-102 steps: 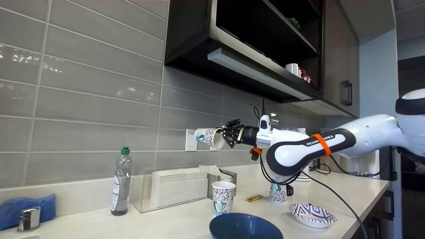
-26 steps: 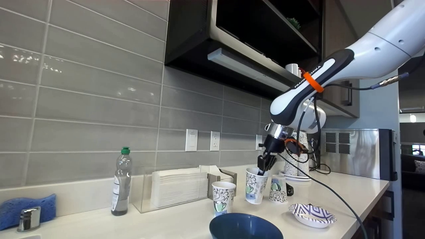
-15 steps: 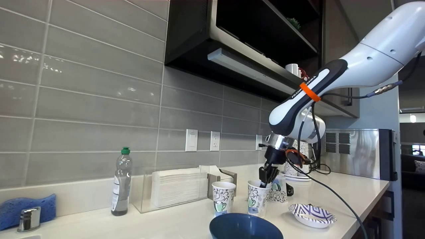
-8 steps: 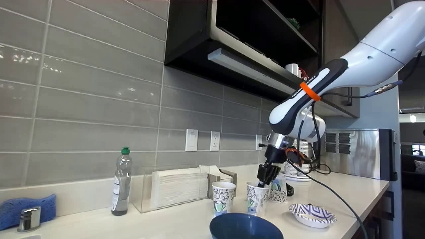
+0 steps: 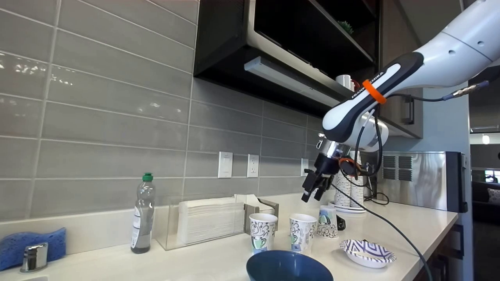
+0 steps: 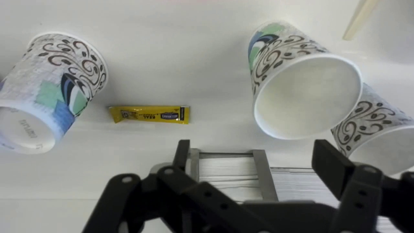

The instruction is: Pour some contents from the middle cup into the left cup

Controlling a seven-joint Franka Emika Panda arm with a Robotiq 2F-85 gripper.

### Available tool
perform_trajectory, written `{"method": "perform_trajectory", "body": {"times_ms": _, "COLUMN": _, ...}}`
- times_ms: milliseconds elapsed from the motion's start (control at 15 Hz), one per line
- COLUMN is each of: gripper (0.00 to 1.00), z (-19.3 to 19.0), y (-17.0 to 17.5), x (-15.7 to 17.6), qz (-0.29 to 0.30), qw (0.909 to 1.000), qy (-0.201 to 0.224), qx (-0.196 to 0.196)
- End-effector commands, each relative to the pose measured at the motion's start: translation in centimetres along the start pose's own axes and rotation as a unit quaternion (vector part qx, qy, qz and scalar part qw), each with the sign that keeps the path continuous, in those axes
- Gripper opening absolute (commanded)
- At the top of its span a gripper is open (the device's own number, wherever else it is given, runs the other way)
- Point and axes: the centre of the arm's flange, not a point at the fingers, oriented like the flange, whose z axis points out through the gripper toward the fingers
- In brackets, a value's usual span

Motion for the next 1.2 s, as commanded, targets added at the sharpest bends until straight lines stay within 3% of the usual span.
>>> {"method": "perform_trajectory", "body": {"times_ms": 0, "gripper": 1.00, "z": -4.2, "y": -0.7, "x": 1.1, "qz": -0.002, "qw": 0.9999, "qy": 0.000, "qx": -0.013}}
{"method": "perform_trajectory", "body": {"times_ms": 400, "gripper": 1.00, "z": -7.1, "y": -2.6, "x": 3.0, "qz": 0.010, "qw": 0.9997, "qy": 0.006, "qx": -0.021}}
{"method": "perform_trajectory", "body": {"times_ms": 1133, "gripper": 1.00, "z": -7.1, "y": -6.8, "x": 4.1, "qz": 0.056, "qw": 0.9984, "qy": -0.004, "qx": 0.004}}
